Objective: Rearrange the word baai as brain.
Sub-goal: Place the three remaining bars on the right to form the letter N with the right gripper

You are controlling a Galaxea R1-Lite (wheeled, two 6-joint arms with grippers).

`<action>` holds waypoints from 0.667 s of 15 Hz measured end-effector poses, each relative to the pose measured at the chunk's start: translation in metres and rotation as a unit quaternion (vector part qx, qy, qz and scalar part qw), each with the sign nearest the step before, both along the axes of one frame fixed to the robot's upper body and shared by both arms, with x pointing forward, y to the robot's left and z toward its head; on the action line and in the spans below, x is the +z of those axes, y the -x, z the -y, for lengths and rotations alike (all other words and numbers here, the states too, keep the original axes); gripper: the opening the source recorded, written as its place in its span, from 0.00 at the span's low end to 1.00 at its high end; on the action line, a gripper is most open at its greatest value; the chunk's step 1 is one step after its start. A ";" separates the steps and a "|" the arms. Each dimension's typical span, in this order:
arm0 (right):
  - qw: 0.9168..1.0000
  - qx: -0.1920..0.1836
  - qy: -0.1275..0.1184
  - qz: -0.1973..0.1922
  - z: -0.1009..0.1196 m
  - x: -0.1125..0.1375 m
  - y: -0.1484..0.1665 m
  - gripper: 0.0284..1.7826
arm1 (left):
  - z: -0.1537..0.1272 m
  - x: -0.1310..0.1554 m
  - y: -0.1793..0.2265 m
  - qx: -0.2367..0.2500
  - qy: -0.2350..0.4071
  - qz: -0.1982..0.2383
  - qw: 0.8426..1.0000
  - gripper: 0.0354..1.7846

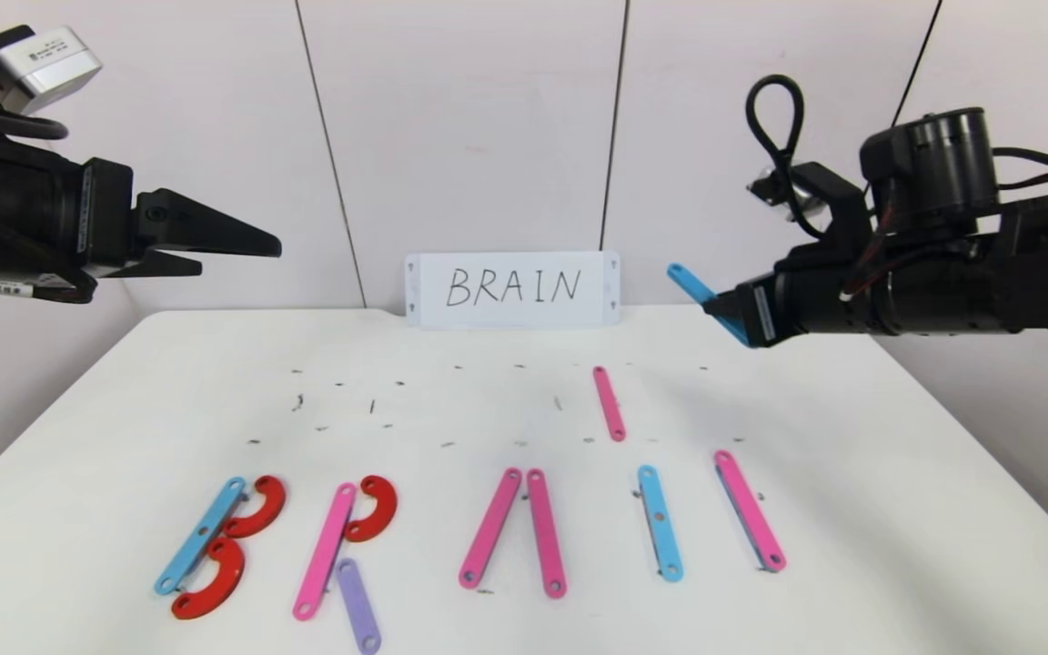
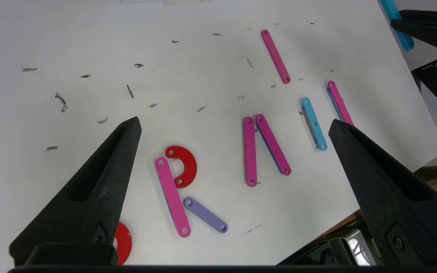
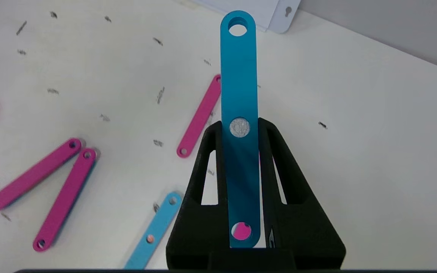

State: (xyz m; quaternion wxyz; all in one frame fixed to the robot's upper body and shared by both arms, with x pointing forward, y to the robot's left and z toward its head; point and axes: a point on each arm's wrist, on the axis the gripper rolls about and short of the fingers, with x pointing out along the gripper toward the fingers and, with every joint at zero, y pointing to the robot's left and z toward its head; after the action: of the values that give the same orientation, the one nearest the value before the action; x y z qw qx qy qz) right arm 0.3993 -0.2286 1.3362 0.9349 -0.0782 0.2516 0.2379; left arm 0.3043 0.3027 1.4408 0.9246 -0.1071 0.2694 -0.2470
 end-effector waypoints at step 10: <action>0.989 0.082 0.083 -0.092 0.073 -0.080 0.039 0.14 | 0.000 -0.004 -0.001 -0.007 -0.011 -0.001 1.000 0.97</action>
State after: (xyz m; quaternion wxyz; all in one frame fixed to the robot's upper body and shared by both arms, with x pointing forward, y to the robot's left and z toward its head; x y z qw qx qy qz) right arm 0.3602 -0.3014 1.2558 0.8752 -0.1533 0.3484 0.2986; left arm 0.3053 0.3025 1.4365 0.9236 -0.0959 0.2740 -0.2504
